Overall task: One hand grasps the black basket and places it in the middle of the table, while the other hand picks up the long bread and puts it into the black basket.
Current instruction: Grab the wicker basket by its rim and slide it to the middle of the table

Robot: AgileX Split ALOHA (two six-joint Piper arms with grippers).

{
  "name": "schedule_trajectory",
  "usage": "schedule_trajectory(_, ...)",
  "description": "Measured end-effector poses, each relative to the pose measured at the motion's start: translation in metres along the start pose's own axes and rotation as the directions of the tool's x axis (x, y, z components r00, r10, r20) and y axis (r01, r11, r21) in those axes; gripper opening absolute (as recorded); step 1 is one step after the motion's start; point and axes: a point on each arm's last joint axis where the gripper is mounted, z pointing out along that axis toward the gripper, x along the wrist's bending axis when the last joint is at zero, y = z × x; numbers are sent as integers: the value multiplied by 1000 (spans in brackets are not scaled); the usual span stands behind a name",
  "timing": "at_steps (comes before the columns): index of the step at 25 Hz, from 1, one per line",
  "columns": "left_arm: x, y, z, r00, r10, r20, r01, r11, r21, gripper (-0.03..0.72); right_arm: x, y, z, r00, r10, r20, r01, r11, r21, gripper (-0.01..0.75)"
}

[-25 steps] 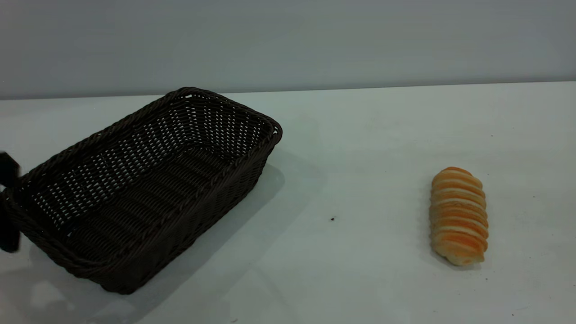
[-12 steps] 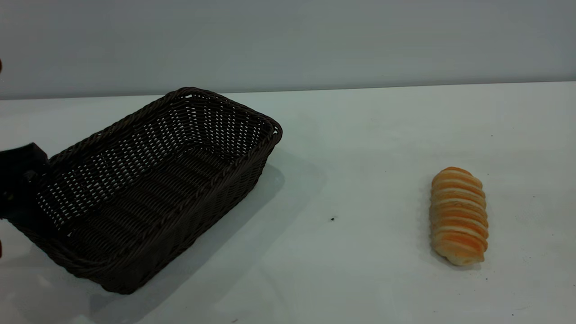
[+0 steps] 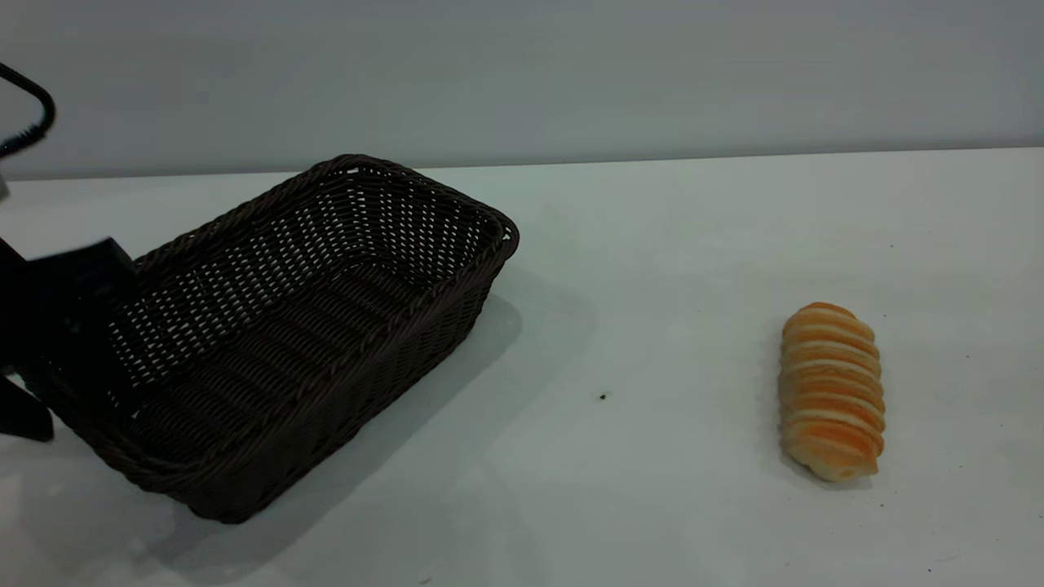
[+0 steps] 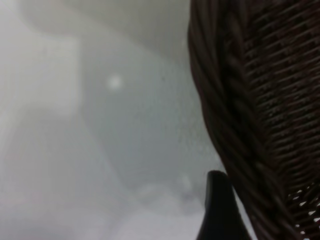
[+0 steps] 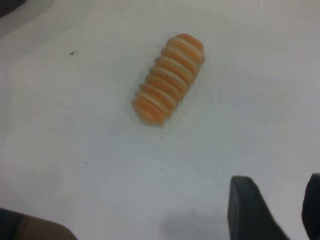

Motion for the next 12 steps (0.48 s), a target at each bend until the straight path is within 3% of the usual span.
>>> schedule_trajectory(6,2,-1,16,1000,-14,-25,14,999,31,488,0,0,0,1000,0,0,0,1000,0,249)
schedule_trajectory(12,2,3,22,999,-27,-19,28,1000,9,154,0,0,0,1000,-1,1,1,1000,-1,249)
